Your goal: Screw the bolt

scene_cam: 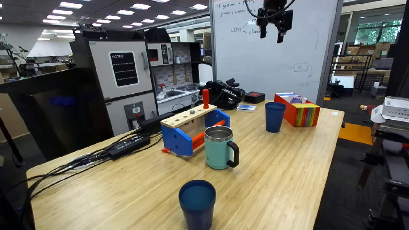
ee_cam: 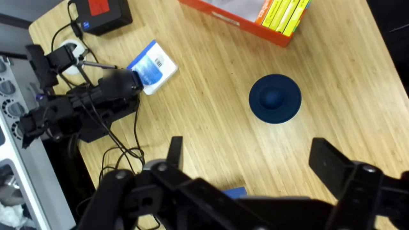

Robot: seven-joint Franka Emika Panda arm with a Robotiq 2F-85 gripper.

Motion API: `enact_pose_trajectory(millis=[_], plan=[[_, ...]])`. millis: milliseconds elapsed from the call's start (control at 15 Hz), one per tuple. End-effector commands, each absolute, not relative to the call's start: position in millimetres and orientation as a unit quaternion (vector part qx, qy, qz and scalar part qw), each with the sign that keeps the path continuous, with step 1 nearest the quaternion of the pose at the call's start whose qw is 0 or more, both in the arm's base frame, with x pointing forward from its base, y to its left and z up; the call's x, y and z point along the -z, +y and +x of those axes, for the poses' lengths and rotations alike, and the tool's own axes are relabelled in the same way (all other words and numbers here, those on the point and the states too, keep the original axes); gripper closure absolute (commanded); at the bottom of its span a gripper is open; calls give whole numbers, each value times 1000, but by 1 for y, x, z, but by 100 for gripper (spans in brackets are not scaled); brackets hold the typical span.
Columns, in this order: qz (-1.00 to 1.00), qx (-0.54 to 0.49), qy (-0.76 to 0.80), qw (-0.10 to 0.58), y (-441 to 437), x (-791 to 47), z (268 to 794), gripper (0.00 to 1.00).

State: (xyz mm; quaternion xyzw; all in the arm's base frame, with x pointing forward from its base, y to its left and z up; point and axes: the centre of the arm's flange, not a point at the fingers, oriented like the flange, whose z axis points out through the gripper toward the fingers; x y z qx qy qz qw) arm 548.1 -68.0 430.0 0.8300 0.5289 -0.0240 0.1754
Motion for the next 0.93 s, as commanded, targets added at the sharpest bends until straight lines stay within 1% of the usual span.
enact_pose_trajectory(millis=[0,133,200,667,867], plan=[[797,6,581,168,-54,-433,580,0],[780,8,604,163,-46,-434,584,0],[794,9,584,169,-42,-430,574,0],[785,10,596,169,-42,-430,578,0],[770,-11,613,174,-41,-409,601,0]])
